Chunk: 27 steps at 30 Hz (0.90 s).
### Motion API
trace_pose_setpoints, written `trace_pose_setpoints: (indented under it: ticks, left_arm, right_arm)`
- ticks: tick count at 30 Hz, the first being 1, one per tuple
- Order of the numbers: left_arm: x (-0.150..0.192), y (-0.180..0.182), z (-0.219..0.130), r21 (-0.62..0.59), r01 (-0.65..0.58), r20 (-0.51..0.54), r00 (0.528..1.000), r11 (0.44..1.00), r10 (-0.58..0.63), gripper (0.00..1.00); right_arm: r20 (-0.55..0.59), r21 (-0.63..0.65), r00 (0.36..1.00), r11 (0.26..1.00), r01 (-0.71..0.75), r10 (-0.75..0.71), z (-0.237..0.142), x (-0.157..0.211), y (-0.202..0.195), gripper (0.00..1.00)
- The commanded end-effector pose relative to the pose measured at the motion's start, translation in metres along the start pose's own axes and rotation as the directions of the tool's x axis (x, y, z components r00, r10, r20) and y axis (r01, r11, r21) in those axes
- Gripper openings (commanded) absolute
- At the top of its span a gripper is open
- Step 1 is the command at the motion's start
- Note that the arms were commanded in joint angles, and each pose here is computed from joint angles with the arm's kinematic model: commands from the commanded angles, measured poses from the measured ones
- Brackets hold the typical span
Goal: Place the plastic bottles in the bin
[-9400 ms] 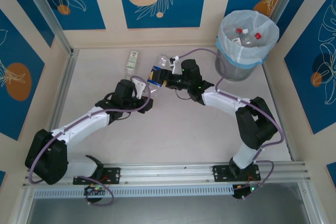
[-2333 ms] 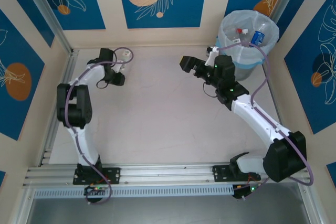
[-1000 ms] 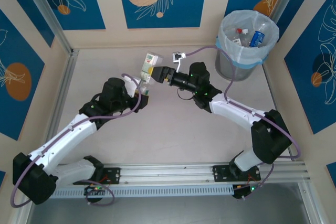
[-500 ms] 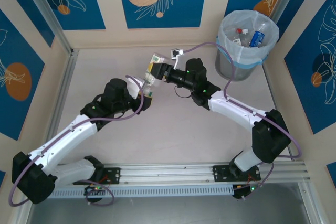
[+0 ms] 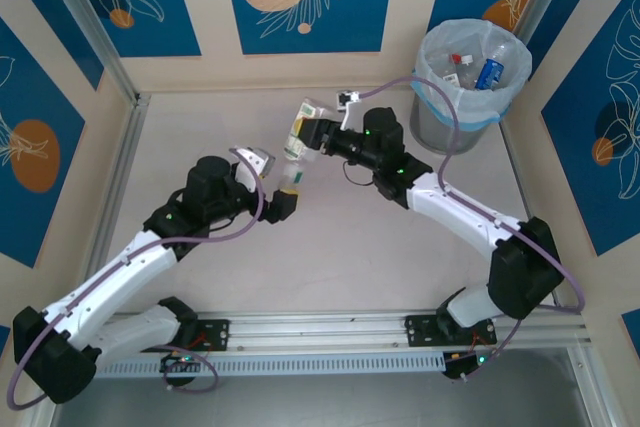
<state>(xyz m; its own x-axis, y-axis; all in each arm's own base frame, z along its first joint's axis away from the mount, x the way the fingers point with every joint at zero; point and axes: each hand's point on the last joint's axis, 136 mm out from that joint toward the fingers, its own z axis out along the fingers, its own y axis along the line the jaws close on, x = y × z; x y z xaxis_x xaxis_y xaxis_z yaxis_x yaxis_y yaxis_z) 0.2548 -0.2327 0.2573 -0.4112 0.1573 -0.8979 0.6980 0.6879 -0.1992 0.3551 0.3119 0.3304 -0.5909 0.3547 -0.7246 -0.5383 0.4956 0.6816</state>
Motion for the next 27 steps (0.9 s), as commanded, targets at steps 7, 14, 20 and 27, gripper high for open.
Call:
trace_pose_setpoints:
  ticks: [7,14,20,27]
  left_arm:
    - [0.005,0.039,-0.006,-0.222,0.049,0.083,0.996,0.974,-0.031,0.99]
    - [0.025,0.064,0.002,-0.344,0.090,0.043,0.996,0.935,-0.080,0.99]
    - [0.027,0.075,0.007,-0.390,0.122,0.059,0.993,0.913,-0.107,0.99]
    - [0.030,0.083,0.018,-0.415,0.154,0.060,0.988,0.897,-0.142,0.99]
  right_arm:
    - [0.275,0.432,0.804,0.815,0.387,-0.528,-0.101,-0.155,0.003,0.49]
    - [0.237,0.703,0.596,0.559,0.440,-0.767,-0.153,-0.246,-0.011,0.49]
    - [0.119,0.856,0.505,0.345,0.384,-0.855,-0.175,-0.297,-0.057,0.50]
    - [0.030,0.928,0.467,0.198,0.315,-0.884,-0.177,-0.327,-0.115,0.50]
